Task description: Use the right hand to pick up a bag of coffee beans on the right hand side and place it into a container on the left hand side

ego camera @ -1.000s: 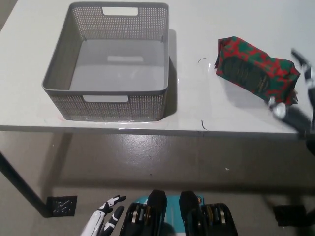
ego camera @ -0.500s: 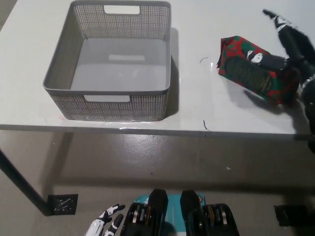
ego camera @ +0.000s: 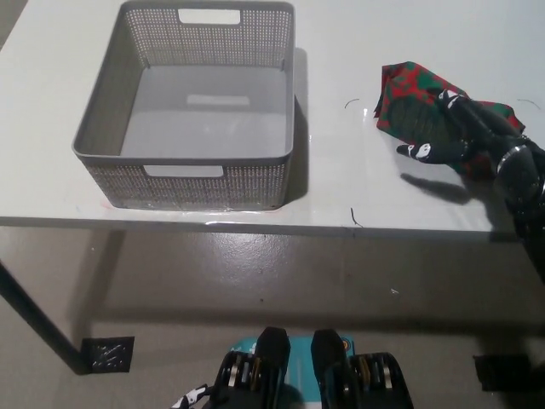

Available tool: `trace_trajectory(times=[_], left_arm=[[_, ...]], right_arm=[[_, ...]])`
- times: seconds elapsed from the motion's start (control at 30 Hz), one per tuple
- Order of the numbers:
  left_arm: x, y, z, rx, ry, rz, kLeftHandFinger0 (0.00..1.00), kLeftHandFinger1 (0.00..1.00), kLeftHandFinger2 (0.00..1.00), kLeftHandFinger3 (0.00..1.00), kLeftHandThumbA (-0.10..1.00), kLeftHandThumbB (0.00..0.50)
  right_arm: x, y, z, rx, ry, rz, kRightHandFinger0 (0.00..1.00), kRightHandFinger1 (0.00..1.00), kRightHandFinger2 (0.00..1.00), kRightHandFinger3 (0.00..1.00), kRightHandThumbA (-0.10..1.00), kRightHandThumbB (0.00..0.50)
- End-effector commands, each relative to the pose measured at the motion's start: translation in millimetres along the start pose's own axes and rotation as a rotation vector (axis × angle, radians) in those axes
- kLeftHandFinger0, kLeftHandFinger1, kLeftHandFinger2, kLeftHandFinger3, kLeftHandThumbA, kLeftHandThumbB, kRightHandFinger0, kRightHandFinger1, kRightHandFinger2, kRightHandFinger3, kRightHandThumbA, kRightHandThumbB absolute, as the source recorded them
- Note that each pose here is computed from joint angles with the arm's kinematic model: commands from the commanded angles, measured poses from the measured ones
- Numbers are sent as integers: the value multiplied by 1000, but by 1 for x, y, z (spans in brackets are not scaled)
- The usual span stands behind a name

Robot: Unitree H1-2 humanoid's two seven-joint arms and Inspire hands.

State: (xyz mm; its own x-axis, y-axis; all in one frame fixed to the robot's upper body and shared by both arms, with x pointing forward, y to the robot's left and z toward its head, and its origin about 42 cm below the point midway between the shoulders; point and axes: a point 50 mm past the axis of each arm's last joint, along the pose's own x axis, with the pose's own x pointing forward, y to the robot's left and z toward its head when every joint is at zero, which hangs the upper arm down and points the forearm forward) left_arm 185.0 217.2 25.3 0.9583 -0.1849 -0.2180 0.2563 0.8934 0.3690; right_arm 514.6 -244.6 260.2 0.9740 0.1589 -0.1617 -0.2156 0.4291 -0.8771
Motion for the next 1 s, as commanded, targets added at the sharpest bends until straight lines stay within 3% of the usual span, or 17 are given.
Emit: trace_trajectory(times=[0.0, 0.73, 0.97], left_arm=[[-4, 1, 9, 13, -59, 12, 1000, 1000, 1000, 1000, 1000, 314], [-4, 1, 6, 7, -49, 11, 1000, 1000, 1000, 1000, 1000, 312], [-6, 1, 7, 4, -47, 12, 1000, 1000, 1000, 1000, 1000, 317]], right_arm=[[3, -28, 11, -39, -1, -10, 1000, 1000, 1000, 1000, 870, 500], [-32, -103, 53, -113, -97, -138, 1000, 1000, 1000, 1000, 911, 500], [-31, -111, 51, -113, -81, -133, 1000, 1000, 1000, 1000, 860, 500]])
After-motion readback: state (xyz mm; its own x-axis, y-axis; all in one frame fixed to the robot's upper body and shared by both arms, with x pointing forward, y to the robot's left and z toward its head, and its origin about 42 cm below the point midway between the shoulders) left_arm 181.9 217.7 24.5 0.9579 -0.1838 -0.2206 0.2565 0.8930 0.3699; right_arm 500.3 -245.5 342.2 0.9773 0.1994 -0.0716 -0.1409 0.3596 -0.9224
